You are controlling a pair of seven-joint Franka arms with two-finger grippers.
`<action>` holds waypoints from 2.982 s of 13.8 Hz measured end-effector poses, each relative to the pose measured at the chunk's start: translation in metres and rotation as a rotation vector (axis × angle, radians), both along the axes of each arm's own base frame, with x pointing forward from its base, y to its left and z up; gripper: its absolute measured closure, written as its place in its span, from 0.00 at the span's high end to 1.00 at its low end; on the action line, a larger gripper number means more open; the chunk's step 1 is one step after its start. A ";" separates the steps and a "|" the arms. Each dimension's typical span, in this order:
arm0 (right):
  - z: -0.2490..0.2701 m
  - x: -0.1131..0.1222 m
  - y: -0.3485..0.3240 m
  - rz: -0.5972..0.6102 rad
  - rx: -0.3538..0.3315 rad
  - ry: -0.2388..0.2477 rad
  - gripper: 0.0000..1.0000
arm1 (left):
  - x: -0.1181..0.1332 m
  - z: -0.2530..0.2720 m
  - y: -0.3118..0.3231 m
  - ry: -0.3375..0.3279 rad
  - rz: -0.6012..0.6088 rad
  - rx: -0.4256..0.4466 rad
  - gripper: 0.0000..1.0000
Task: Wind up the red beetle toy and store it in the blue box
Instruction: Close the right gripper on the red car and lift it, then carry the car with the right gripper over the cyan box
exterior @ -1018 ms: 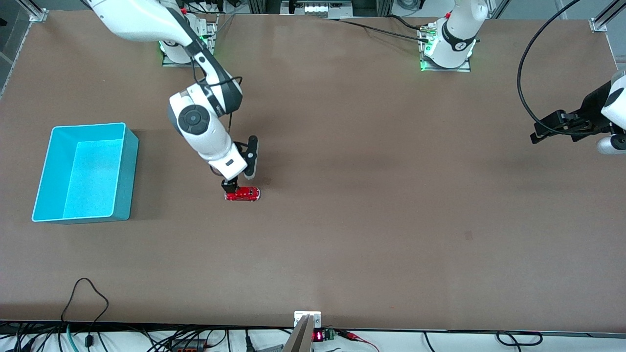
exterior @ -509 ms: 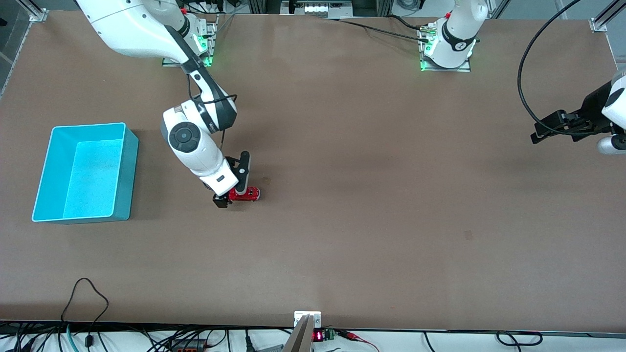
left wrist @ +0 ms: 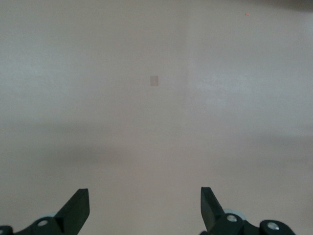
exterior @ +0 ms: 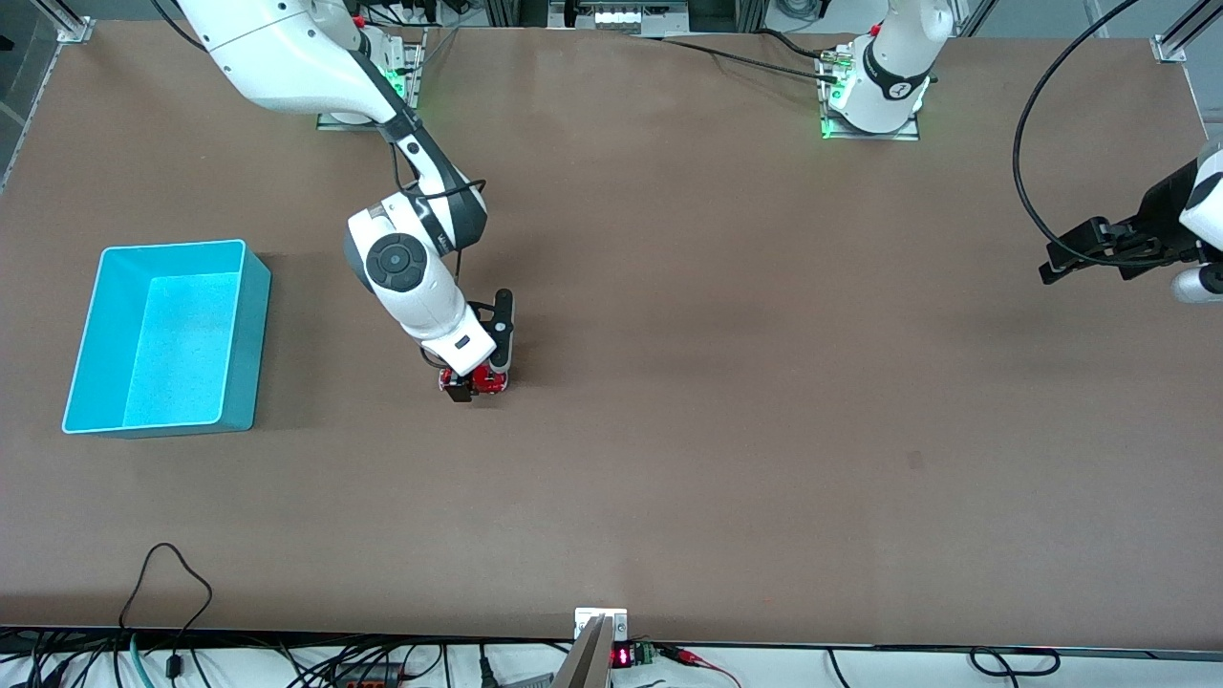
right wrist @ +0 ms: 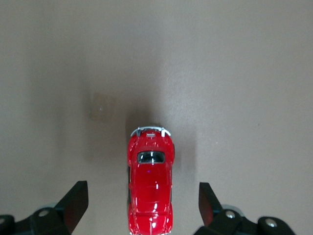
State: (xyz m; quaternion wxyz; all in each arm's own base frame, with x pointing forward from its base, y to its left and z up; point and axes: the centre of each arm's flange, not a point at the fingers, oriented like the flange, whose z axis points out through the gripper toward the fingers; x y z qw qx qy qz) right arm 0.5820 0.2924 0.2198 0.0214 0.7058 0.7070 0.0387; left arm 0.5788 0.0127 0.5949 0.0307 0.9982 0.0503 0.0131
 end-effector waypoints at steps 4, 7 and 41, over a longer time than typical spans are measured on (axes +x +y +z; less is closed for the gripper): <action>-0.018 0.002 -0.009 -0.012 -0.013 0.017 1.00 | 0.003 -0.003 0.002 -0.001 0.004 0.000 1.00; -0.030 0.002 -0.005 -0.007 0.001 0.003 1.00 | 0.003 -0.004 0.002 -0.001 0.004 0.000 1.00; 0.137 -0.023 -0.391 -1.294 -0.060 0.079 0.44 | -0.002 0.001 0.000 0.009 -0.002 0.000 1.00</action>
